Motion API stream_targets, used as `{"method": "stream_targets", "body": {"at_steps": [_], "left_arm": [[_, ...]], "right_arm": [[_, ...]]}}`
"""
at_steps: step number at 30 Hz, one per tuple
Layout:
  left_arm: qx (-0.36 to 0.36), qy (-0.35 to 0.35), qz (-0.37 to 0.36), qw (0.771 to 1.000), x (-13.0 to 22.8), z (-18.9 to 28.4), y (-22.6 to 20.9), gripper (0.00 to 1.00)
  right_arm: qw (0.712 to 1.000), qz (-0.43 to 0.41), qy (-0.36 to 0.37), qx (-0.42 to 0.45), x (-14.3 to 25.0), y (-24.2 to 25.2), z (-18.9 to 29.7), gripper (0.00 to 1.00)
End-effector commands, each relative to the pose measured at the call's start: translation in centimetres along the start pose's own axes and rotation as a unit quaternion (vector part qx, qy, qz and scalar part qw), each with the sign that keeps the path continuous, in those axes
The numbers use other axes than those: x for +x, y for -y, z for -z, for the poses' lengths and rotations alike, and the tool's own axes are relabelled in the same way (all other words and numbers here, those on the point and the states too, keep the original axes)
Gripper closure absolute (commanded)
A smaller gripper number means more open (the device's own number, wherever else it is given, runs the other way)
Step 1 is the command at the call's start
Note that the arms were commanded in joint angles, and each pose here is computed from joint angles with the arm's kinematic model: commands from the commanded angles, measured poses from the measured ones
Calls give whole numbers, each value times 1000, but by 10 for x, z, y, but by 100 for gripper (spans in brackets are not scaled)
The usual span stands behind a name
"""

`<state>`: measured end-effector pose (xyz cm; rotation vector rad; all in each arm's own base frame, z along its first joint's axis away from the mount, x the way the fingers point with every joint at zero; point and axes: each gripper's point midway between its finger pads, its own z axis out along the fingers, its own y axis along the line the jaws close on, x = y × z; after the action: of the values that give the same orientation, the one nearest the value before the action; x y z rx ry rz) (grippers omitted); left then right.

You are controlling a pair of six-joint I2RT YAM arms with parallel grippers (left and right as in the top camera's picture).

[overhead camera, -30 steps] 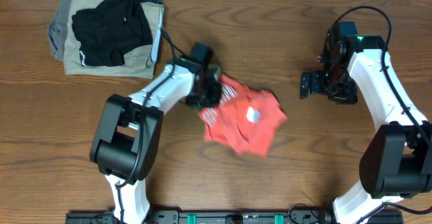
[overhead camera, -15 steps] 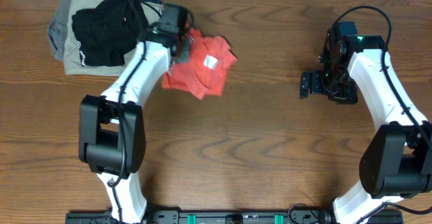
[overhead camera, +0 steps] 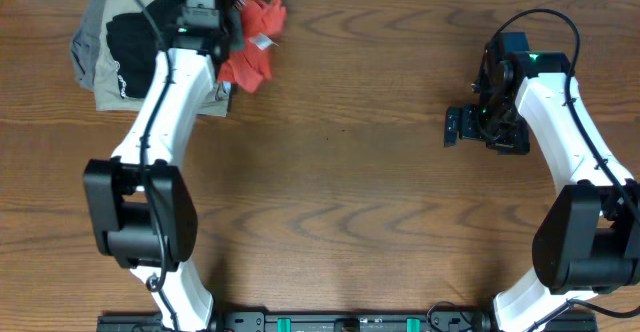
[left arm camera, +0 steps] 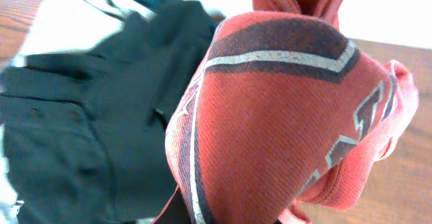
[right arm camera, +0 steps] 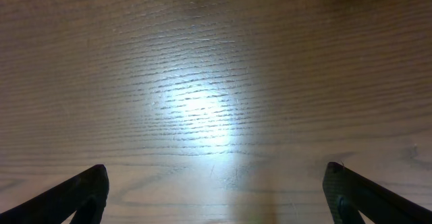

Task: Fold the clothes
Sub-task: 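Carry the bundle to the back left and place it on the clothes stack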

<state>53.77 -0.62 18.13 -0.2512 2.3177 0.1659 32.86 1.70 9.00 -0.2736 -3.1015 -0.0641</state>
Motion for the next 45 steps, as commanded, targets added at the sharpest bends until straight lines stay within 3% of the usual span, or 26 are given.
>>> {"method": "stream_targets", "body": {"at_steps": [1,7,14,33,34,35,37,40,43,45], "left_arm": [[-15,56,94,994,-42,25,-29,92],[-23,72,185,980,-51,32,-52,94],[-32,102,213,971,-68,37,-77,94],[-109,64,285,950,-35,-9,-168,92],[-114,61,288,949,-32,-12,-173,88],[-118,57,290,948,-29,-16,-177,78],[-126,52,293,946,-24,-20,-186,49],[-133,52,299,943,-22,-21,-197,44],[-135,52,301,943,-22,-18,-200,22],[-133,45,300,943,-21,-12,-199,22]], "right_arm": [[1000,1,16,2,-3,-3,9,1],[1000,1,16,2,-3,-3,9,1],[1000,1,16,2,-3,-3,9,1],[1000,1,16,2,-3,-3,9,1],[1000,1,16,2,-3,-3,9,1],[1000,1,16,2,-3,-3,9,1],[1000,1,16,2,-3,-3,9,1],[1000,1,16,2,-3,-3,9,1],[1000,1,16,2,-3,-3,9,1],[1000,1,16,2,-3,-3,9,1]]}}
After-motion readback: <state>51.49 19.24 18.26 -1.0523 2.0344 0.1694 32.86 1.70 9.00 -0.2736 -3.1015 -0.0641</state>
